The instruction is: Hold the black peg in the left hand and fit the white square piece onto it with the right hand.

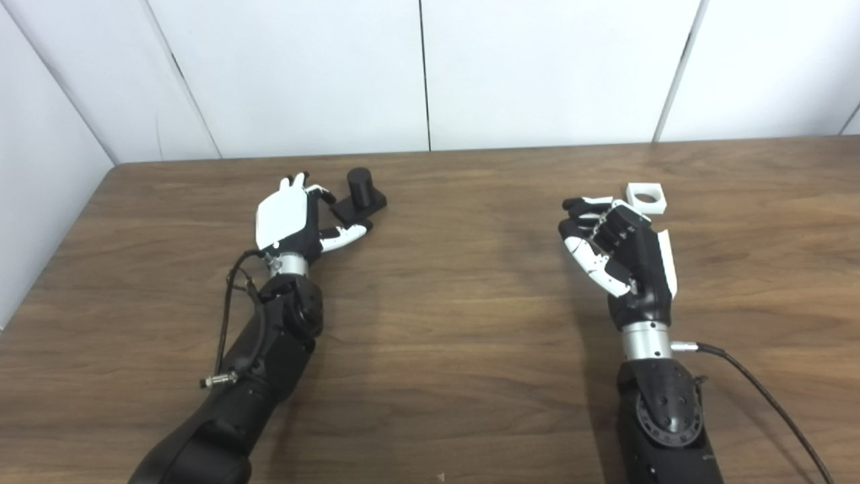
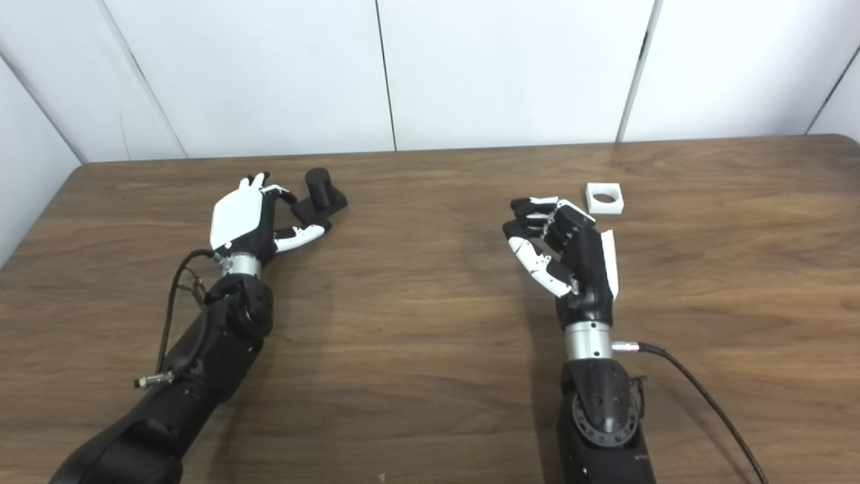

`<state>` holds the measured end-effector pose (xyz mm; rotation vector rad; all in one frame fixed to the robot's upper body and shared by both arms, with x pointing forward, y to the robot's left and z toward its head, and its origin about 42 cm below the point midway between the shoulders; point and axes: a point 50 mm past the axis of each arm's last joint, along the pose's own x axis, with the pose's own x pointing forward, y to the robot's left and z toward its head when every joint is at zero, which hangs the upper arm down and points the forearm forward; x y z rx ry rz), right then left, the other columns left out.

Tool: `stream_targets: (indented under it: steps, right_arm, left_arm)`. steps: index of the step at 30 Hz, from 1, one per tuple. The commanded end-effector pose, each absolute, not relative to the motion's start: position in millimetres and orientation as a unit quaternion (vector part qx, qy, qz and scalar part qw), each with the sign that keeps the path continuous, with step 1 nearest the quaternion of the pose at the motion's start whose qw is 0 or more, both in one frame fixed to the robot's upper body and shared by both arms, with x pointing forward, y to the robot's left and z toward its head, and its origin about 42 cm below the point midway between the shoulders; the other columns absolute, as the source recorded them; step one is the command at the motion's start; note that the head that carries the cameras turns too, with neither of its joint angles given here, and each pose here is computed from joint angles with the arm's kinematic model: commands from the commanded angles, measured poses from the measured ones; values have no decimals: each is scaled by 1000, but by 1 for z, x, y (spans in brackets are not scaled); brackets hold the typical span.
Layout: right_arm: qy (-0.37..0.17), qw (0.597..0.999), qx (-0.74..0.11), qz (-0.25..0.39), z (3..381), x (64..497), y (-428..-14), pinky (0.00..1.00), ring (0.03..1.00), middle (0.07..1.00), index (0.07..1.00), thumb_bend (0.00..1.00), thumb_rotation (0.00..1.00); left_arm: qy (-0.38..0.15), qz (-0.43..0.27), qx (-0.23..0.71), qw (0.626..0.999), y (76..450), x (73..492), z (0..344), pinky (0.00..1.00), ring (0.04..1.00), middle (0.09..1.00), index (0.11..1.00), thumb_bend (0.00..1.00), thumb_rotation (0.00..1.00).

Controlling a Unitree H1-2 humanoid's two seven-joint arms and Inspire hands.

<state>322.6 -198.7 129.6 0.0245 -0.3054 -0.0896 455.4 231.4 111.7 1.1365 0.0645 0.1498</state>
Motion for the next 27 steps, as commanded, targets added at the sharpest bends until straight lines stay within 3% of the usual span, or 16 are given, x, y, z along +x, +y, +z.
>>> stream_targets:
  steps: [1, 12, 20, 23, 27]
  right_arm:
    - [-76, 995, 3, -63, 82, 290, -212, 465, 535, 624, 499, 490, 169]
    - [-79, 995, 0, -64, 85, 292, -216, 462, 531, 618, 499, 489, 168]
    - [-80, 995, -5, -64, 87, 291, -217, 460, 527, 612, 499, 488, 169]
    - [-79, 995, -2, -63, 87, 291, -217, 461, 529, 613, 499, 488, 170]
    - [-79, 995, -3, -64, 87, 291, -216, 463, 530, 615, 499, 487, 170]
  left_arm:
    - [0, 74, 531, 844, 225, 471, 132, 934, 999, 965, 652, 732, 498]
    - [-25, 78, 505, 859, 222, 472, 128, 843, 940, 901, 590, 702, 265]
    - [-25, 77, 495, 865, 221, 471, 126, 743, 900, 864, 573, 708, 184]
    - [-25, 76, 492, 867, 222, 470, 126, 732, 891, 856, 506, 547, 91]
    - [-22, 77, 488, 869, 223, 469, 123, 723, 881, 842, 492, 517, 73]
